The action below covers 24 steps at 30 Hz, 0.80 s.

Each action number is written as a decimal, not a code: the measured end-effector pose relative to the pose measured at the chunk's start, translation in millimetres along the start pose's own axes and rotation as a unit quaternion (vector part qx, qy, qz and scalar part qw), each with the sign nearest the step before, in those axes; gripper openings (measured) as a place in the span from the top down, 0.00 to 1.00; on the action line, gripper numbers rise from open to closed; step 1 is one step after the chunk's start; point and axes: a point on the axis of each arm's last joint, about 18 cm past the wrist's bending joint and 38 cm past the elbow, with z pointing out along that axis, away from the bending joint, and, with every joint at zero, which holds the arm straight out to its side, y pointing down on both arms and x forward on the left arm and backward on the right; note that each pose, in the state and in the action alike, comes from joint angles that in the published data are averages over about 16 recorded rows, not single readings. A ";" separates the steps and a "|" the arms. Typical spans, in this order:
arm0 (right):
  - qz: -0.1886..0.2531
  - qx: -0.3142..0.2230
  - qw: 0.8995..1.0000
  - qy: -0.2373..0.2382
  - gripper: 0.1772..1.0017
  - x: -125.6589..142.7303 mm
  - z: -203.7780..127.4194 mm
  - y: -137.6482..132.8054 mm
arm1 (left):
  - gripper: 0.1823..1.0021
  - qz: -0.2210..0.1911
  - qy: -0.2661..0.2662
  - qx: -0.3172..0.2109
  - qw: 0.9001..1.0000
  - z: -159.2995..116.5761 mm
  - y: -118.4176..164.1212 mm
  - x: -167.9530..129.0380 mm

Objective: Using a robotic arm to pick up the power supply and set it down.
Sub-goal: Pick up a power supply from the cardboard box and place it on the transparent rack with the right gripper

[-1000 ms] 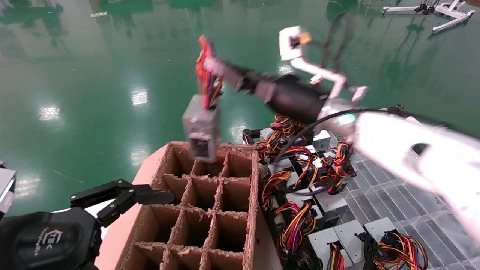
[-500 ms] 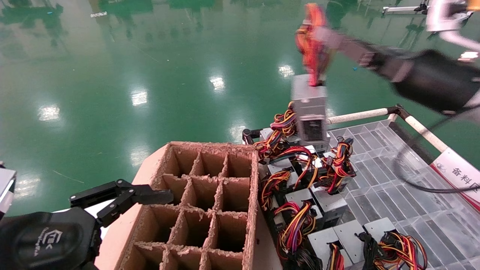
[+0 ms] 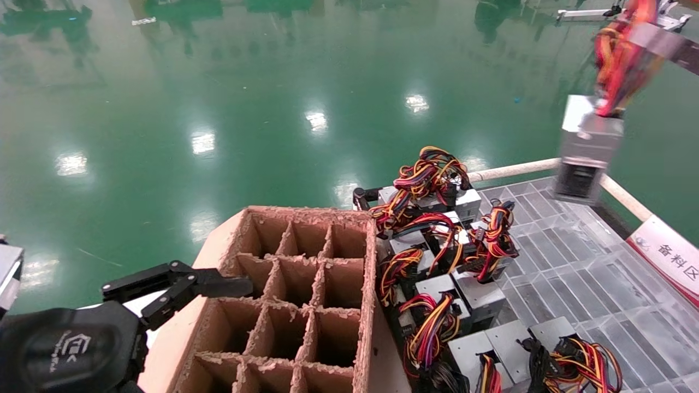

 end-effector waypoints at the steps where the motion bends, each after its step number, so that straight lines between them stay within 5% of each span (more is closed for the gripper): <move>1: -0.002 -0.003 1.000 0.007 0.98 2.8 -6.5 0.2 | 0.00 0.000 0.000 0.000 1.000 0.0 0.0 0.0; 12: -0.022 -0.067 0.996 0.054 0.98 21.4 -52.1 19.5 | 0.00 0.000 0.000 0.000 1.000 0.0 0.0 0.0; 24: -0.053 -0.153 0.986 0.043 0.98 19.9 -49.3 56.2 | 0.00 0.000 0.000 0.000 1.000 0.0 0.0 0.0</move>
